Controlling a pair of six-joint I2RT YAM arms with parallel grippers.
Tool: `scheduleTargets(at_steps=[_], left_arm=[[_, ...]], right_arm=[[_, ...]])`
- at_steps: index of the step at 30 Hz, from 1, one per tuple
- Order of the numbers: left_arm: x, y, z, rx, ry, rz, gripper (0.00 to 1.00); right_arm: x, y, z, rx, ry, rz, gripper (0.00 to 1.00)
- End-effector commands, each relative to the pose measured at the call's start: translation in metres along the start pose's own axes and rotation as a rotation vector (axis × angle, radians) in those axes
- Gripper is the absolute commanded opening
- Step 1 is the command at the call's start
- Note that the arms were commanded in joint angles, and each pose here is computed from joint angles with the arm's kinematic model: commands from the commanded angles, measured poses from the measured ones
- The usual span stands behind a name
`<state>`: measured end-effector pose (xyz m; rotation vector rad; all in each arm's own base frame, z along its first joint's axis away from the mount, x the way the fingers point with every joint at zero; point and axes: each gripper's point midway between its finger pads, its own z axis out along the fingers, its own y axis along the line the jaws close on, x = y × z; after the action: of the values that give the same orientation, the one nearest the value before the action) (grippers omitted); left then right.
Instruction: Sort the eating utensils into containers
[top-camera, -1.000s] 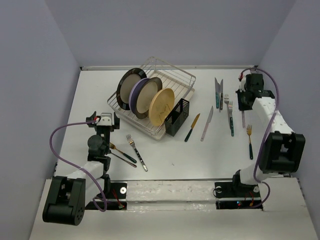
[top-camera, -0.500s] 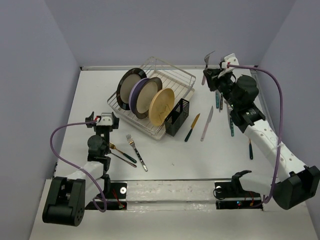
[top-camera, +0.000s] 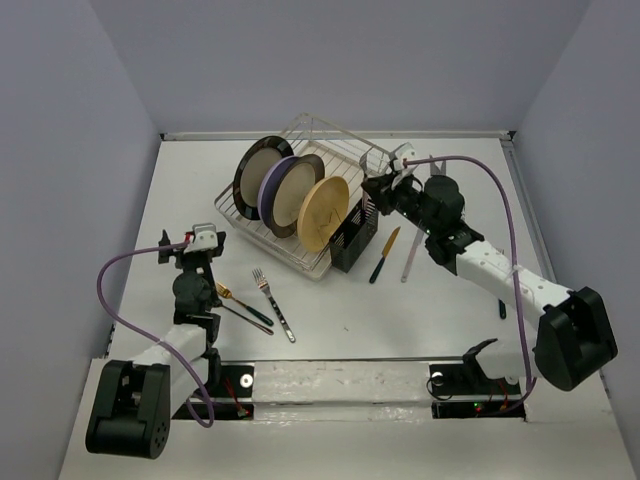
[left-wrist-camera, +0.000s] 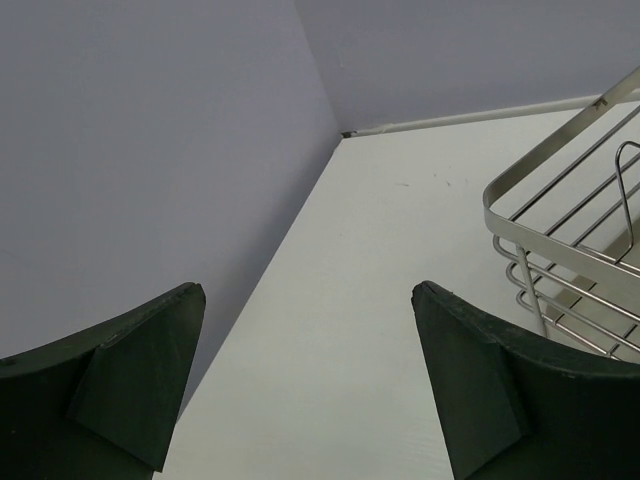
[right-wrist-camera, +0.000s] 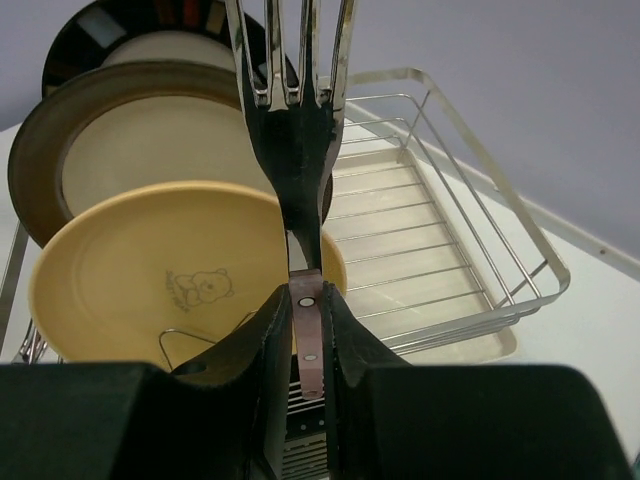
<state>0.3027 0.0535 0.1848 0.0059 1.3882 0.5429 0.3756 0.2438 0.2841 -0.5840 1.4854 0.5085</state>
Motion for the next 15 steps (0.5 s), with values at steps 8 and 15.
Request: scheduleTargets(at_steps=[8,15], left_arm=[[-0.032,0.021,0.005,-0.083,-0.106,-0.037,0.99],[-0.040,0.012,0.026,-0.041,-0.042,-0.024,0.99]], right_arm=[[0.052,0.008,0.019,-0.022,0.052,-0.026,0.00],[0.070,-0.006,0.017,0.058,0.161,-0.011,0.20]])
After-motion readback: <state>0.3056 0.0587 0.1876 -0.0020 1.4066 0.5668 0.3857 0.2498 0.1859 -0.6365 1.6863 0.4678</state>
